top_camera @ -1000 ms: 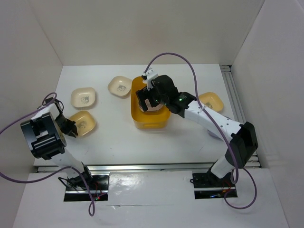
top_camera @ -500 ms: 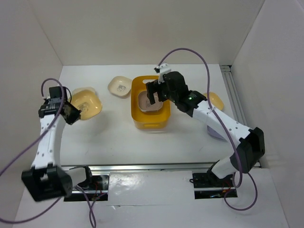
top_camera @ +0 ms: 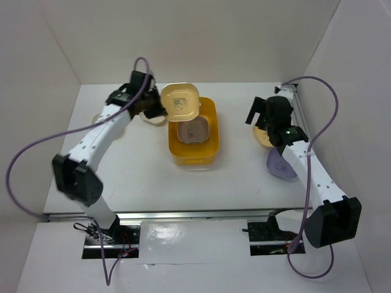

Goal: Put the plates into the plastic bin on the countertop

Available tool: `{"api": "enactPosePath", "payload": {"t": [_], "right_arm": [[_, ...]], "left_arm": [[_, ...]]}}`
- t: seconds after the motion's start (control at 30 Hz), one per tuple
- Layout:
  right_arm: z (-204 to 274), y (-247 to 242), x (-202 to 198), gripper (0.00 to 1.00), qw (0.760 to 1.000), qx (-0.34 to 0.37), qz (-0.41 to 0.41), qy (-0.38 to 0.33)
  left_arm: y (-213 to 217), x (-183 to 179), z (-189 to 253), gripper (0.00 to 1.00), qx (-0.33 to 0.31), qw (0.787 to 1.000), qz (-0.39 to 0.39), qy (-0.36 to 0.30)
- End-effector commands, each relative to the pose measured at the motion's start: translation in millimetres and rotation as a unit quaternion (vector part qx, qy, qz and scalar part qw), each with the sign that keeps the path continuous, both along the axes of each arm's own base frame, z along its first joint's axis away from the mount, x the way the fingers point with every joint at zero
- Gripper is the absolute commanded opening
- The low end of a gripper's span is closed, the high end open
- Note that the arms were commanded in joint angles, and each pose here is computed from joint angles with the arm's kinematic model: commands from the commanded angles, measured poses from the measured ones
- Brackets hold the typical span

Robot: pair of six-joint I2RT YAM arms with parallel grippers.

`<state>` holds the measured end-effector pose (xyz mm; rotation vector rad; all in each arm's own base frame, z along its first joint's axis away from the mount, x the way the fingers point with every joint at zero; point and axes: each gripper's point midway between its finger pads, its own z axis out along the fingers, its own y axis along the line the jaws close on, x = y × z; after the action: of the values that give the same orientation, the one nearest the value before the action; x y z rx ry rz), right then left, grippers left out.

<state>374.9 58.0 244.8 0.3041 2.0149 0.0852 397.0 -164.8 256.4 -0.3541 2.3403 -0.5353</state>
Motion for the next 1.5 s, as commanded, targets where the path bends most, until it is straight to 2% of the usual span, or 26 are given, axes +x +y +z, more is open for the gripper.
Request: {"api": "enactPosePath", "payload": {"t": [0.0, 0.03, 0.07, 0.27, 0.37, 0.5, 0.6, 0.7, 0.73, 0.8, 0.97, 1.0, 1.1, 1.2, 1.27, 1.3, 1.33, 1.4, 1.47], "right_arm": [[-4.0, -29.5, -12.3, 1.00, 0.998, 0.046, -0.031, 0.005], [-4.1, -36.6, -11.7, 1.00, 0.998, 0.050, -0.038, 0.005], [-4.0, -50.2, -11.0, 1.00, 0.997, 0.056, -0.057, 0.004], [-22.9, -103.0, 13.5, 1.00, 0.990, 0.056, -0.127, 0.023], [-55.9, -122.1, 30.6, 1.00, 0.985, 0.047, -0.150, 0.065], [-95.8, -135.6, 41.6, 1.00, 0.979, 0.040, -0.171, 0.108], [-101.3, -141.1, 46.2, 1.00, 0.977, 0.032, -0.182, 0.111], [-111.0, -151.4, 44.0, 1.00, 0.971, 0.022, -0.201, 0.126], [-115.1, -153.8, 43.5, 1.00, 0.969, 0.017, -0.206, 0.131], [-122.0, -159.4, 36.6, 1.00, 0.965, 0.005, -0.221, 0.140], [-137.6, -165.3, 36.7, 1.00, 0.960, -0.006, -0.234, 0.157], [-147.4, -165.3, 36.4, 1.00, 0.958, -0.008, -0.234, 0.169], [-158.4, -168.3, 40.8, 1.00, 0.957, -0.004, -0.234, 0.173], [-171.2, -169.2, 40.3, 0.93, 0.955, -0.001, -0.243, 0.168], [-170.9, -169.8, 46.2, 0.86, 0.958, 0.005, -0.246, 0.149], [-171.4, -170.9, 46.1, 0.85, 0.958, 0.011, -0.244, 0.149], [-171.4, -170.9, 46.1, 0.85, 0.958, 0.011, -0.244, 0.149], [-170.1, -172.0, 53.0, 0.80, 0.959, 0.012, -0.244, 0.140], [-185.0, -172.7, 55.2, 0.75, 0.957, 0.007, -0.241, 0.158]], "left_arm": [[-39.8, 31.6, -5.1, 0.00, 0.019, 0.999, -0.037, -0.009], [-46.3, 38.3, -2.6, 0.00, 0.023, 0.999, -0.039, -0.007], [-50.6, 48.3, -27.9, 0.00, 0.033, 0.998, -0.040, 0.019], [-55.5, 65.1, -77.5, 0.00, 0.050, 0.996, -0.025, 0.074], [-57.3, 67.6, -100.6, 0.00, 0.052, 0.994, -0.017, 0.099], [-57.8, 64.5, -126.6, 0.14, 0.077, 0.988, -0.020, 0.130], [-61.9, 67.6, -129.2, 0.24, 0.084, 0.988, -0.025, 0.126], [-65.9, 67.3, -125.7, 0.39, 0.077, 0.989, -0.036, 0.124], [-65.9, 67.4, -125.7, 0.49, 0.077, 0.989, -0.036, 0.124], [-66.9, 63.5, -126.7, 0.54, 0.072, 0.988, -0.036, 0.133], [-71.5, 53.4, -94.7, 0.71, 0.059, 0.991, -0.046, 0.112], [-71.2, 52.6, -87.2, 0.77, 0.056, 0.992, -0.046, 0.105], [-78.3, 40.6, -56.5, 0.84, 0.048, 0.994, -0.057, 0.081], [-82.5, 26.9, -22.4, 0.90, 0.042, 0.996, -0.069, 0.047], [-85.5, 13.2, -8.2, 0.90, 0.034, 0.995, -0.086, 0.044], [-86.0, 4.8, 13.3, 0.90, 0.025, 0.995, -0.090, 0.022], [-83.2, 0.0, 20.4, 0.93, 0.025, 0.995, -0.093, 0.014], [-77.7, -10.0, 28.6, 0.93, 0.022, 0.995, -0.093, 0.008], [-70.2, -23.3, 46.8, 0.93, 0.018, 0.995, -0.096, -0.012]]}}
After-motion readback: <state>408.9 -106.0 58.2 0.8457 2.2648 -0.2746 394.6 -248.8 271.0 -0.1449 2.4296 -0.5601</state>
